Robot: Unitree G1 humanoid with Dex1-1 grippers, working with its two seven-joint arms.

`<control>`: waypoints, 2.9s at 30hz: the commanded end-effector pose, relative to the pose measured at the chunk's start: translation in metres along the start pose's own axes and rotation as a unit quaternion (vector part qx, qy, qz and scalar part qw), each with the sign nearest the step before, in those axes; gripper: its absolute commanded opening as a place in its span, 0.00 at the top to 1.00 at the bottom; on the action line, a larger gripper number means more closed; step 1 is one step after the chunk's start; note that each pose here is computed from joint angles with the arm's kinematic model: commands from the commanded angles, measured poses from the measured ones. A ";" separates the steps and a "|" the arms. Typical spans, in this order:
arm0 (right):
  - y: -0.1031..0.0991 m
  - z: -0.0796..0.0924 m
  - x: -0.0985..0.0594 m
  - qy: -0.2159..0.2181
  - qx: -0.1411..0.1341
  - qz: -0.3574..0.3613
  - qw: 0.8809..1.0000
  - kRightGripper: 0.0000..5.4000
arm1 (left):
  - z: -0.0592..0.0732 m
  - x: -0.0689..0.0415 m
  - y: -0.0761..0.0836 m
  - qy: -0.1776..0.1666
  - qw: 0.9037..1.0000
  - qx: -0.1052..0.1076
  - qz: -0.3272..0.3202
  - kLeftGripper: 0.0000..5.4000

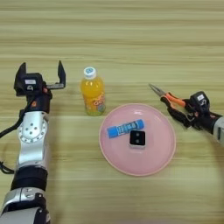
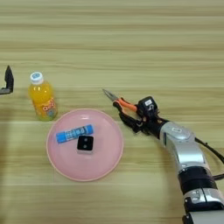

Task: Move the objects on the table

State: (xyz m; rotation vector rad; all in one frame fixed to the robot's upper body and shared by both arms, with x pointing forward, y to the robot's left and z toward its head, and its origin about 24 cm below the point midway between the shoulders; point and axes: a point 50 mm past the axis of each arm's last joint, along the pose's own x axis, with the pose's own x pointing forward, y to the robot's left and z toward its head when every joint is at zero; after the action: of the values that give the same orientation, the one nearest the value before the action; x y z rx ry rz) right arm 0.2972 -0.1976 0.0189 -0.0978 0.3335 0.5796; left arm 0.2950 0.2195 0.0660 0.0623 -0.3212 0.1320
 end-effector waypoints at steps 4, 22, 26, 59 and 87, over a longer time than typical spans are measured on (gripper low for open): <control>0.001 0.010 0.001 -0.022 -0.005 0.002 1.000 0.35 | 0.000 0.001 0.000 -0.001 1.000 -0.002 -0.002 0.00; 0.013 0.058 -0.013 -0.124 -0.040 0.024 0.991 0.35 | 0.000 0.001 0.000 -0.001 1.000 -0.002 -0.003 0.00; 0.018 0.063 -0.017 -0.131 -0.048 0.040 0.989 0.35 | 0.000 0.001 0.000 -0.001 1.000 -0.002 -0.003 0.00; 0.054 0.039 -0.041 -0.071 -0.097 0.205 0.971 0.35 | 0.000 0.001 0.000 -0.002 1.000 -0.002 -0.004 0.00; 0.055 0.013 -0.036 -0.021 -0.098 0.223 0.970 0.30 | 0.000 0.002 0.000 -0.002 1.000 -0.002 -0.005 0.00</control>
State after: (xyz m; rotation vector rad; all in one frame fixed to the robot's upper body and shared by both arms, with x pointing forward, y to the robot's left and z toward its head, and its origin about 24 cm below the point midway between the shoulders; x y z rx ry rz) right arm 0.2390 -0.1675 0.0415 -0.1845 0.2617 1.0625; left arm 0.2951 0.2190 0.0657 0.0636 -0.3207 0.1223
